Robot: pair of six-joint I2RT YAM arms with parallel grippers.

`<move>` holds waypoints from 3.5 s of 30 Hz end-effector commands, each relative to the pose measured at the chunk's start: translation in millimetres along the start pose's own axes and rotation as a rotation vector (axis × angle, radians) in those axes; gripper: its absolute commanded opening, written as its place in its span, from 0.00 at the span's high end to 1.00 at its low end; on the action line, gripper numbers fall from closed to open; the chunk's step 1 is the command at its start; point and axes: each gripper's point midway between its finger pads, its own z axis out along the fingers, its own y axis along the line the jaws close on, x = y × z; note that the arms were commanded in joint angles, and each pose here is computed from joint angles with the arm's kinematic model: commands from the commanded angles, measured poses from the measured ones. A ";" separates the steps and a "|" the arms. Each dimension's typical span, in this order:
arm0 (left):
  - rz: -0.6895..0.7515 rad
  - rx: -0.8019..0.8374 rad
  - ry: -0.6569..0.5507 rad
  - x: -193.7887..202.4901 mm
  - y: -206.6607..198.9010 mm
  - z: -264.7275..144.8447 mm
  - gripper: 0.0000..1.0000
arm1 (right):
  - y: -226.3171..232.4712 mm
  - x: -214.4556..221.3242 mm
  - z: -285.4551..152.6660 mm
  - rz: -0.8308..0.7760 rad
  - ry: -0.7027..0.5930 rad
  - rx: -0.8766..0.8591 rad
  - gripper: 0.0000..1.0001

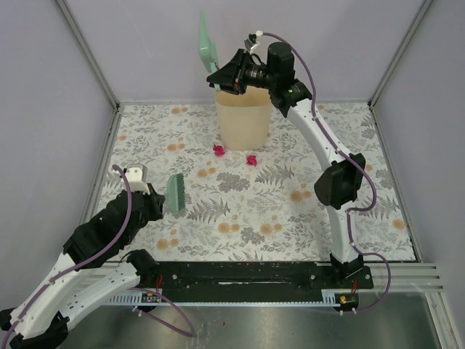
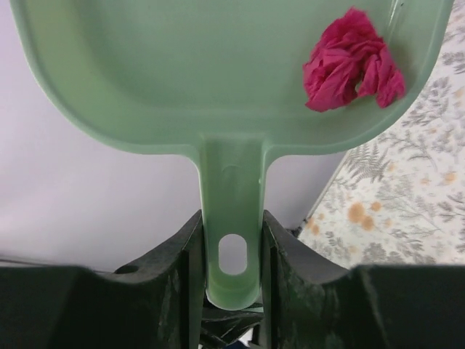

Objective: Sweep away the paper scraps from the table

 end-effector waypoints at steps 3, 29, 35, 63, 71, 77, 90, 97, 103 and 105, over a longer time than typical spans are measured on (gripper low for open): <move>-0.041 0.018 -0.060 -12.1 -4.2 0.1 1.00 | 88.8 -16.8 -36.9 0.055 -0.042 -0.426 1.00; -0.040 0.001 -0.059 -12.3 -2.2 1.9 1.00 | 97.1 -24.0 -89.7 0.338 -0.098 -0.782 1.00; -0.109 -0.010 -0.115 -34.2 -11.7 11.8 1.00 | 85.5 24.4 -83.6 0.245 0.002 -0.553 1.00; -0.620 0.018 -0.094 -123.4 -75.6 241.5 1.00 | -16.0 195.5 -193.3 0.051 0.125 0.300 1.00; -0.647 -0.004 -0.071 -119.1 -75.7 272.8 1.00 | -28.4 208.8 -202.7 0.055 0.141 0.333 1.00; -0.628 -0.085 -0.041 -96.7 -55.0 276.1 1.00 | -34.3 210.6 -202.2 0.055 0.149 0.349 1.00; -0.607 -0.160 0.059 -63.2 -24.0 274.6 1.00 | -45.1 212.6 -201.1 0.067 0.154 0.371 1.00; -0.610 -0.164 0.073 -48.9 -18.4 253.2 1.00 | -57.0 214.8 -205.1 0.054 0.156 0.422 1.00; -0.623 -0.135 0.098 -26.8 -17.1 217.2 1.00 | -89.7 220.7 -221.6 0.009 0.155 0.577 1.00; -0.625 -0.122 0.103 -20.1 -17.4 203.5 1.00 | -96.7 226.1 -224.9 0.010 0.167 0.600 1.00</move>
